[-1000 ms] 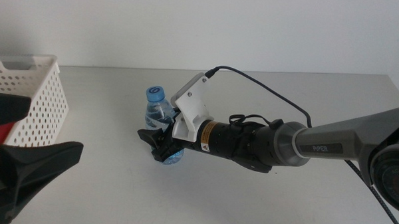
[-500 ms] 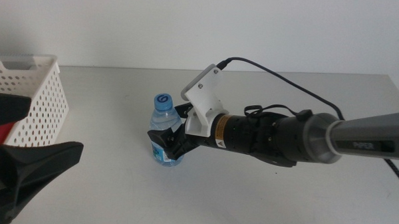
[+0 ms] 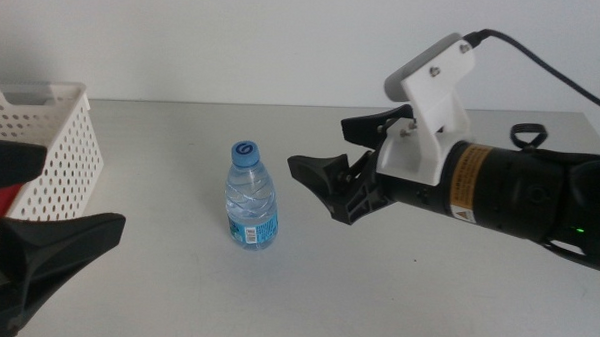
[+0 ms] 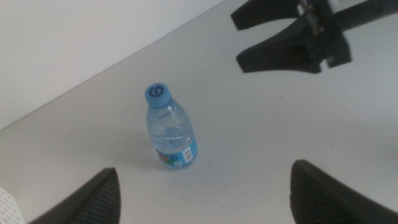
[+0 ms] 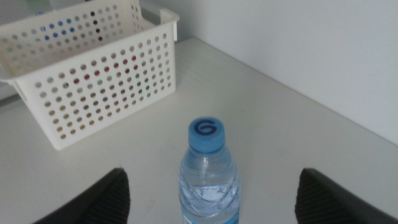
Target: Use arms to grab the bottles and put them into the dustbin to the left of the table.
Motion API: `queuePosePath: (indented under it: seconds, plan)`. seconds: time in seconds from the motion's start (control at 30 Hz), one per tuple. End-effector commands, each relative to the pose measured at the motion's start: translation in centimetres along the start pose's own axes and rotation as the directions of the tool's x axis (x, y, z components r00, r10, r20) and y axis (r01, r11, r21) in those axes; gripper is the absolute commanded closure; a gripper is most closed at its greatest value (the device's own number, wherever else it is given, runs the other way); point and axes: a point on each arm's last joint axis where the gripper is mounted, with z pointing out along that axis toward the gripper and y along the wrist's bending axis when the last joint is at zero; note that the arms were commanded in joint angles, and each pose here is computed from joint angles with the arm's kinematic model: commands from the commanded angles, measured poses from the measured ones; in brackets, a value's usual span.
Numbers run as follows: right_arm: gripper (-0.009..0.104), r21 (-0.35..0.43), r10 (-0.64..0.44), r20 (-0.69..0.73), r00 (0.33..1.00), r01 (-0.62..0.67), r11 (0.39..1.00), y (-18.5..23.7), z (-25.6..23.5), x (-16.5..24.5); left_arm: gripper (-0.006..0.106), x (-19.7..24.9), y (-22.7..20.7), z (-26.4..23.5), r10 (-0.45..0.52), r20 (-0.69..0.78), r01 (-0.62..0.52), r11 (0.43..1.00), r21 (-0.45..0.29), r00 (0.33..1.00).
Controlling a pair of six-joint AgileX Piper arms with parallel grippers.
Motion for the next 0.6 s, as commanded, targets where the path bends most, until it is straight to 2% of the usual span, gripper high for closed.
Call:
queuePosePath:
  seconds: [0.0,0.1,0.2,0.27,0.3,0.4,0.57]
  plan:
    - [0.027,-0.020,0.013,0.112,0.994,-0.011,1.000,0.7,-3.2,-3.0,0.007,-1.3,0.1,-0.4,-0.014,0.095,0.014,1.000,-0.004,0.995]
    - [0.027,0.017,0.082,0.157,0.984,-0.086,0.996,1.1,-6.1,-3.4,0.007,-1.3,0.1,-0.4,-0.014,0.095,0.014,1.000,-0.004,0.995]
    - [0.027,0.128,0.082,0.186,0.979,-0.107,0.986,0.9,-9.0,-3.5,0.007,-1.3,0.1,-0.4,-0.013,0.095,0.013,1.000,-0.005,0.995]
    - [0.027,0.210,0.055,0.143,0.988,-0.084,0.974,1.0,-10.9,-3.6,0.007,-1.3,0.1,-0.4,-0.014,0.095,0.014,1.000,-0.004,0.995]
    - [0.027,0.224,0.071,0.122,0.990,-0.097,0.970,1.2,-11.6,-3.6,0.007,-1.3,0.1,-0.4,-0.014,0.095,0.014,1.000,-0.004,0.995]
    - [0.027,0.211,-0.001,0.035,0.999,-0.007,0.977,2.3,-14.0,-3.6,0.007,-1.3,0.1,-0.4,-0.014,0.095,0.014,1.000,-0.004,0.995]
    - [0.027,0.178,-0.065,0.014,0.998,0.061,0.982,3.2,-17.3,-3.6,0.007,-1.3,0.1,-0.4,-0.014,0.095,0.014,1.000,-0.004,0.995]
